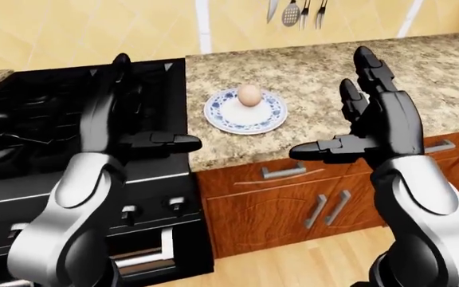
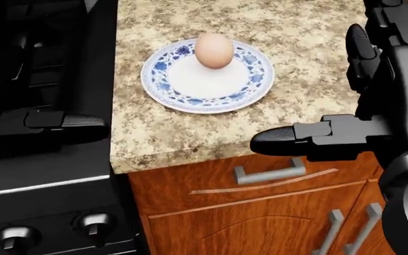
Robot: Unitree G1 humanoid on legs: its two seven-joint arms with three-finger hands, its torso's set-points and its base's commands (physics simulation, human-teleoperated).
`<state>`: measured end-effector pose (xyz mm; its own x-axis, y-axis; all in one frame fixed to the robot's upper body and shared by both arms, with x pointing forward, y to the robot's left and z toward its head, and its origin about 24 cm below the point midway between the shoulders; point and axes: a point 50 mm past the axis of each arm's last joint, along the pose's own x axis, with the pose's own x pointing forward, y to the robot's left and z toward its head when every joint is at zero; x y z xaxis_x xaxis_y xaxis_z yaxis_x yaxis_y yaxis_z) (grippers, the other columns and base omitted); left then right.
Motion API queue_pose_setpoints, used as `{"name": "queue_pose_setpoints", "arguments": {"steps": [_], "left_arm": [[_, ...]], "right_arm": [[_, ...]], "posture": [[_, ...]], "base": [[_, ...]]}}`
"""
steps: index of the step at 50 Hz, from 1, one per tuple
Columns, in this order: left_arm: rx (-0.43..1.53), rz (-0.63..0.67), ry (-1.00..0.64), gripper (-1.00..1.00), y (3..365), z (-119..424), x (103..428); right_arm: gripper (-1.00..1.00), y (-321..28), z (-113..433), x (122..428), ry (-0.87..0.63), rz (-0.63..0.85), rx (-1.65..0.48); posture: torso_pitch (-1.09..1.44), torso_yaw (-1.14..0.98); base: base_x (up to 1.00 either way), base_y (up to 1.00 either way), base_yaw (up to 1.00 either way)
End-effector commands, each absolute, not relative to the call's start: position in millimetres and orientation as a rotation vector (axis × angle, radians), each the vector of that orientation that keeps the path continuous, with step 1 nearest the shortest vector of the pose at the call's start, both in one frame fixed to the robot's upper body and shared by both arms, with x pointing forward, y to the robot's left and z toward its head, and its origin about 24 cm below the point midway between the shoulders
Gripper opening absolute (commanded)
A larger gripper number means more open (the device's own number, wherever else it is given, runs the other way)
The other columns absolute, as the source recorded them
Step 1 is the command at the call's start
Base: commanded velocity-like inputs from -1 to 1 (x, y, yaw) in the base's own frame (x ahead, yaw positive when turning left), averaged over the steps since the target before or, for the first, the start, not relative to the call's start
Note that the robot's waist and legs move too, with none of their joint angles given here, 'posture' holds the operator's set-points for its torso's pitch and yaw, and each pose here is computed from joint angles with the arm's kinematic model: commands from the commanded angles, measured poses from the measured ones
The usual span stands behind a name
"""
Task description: Pick the egg from the plate and place it in the pan.
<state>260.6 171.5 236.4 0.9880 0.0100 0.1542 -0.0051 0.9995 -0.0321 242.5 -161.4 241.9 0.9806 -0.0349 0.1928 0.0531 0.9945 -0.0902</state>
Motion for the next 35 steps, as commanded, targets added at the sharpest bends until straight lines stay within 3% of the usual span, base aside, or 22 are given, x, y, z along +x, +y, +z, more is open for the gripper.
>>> {"name": "queue_pose_setpoints", "arguments": {"steps": [1, 35], "left_arm": [[-0.029, 0.0, -0.229, 1.0, 169.6, 249.3, 257.0], [-0.026, -0.001, -0.223, 1.0, 169.1, 246.7, 258.7]], "right_arm": [[1.0, -163.1, 252.9, 239.6, -0.26, -0.057, -0.1], [1.0, -160.8, 244.9, 244.0, -0.212, -0.033, -0.14]], "posture": [[0.0, 0.0], [0.0, 0.0]], "base": [[0.13, -0.11, 0.0], [0.13, -0.09, 0.0]]}}
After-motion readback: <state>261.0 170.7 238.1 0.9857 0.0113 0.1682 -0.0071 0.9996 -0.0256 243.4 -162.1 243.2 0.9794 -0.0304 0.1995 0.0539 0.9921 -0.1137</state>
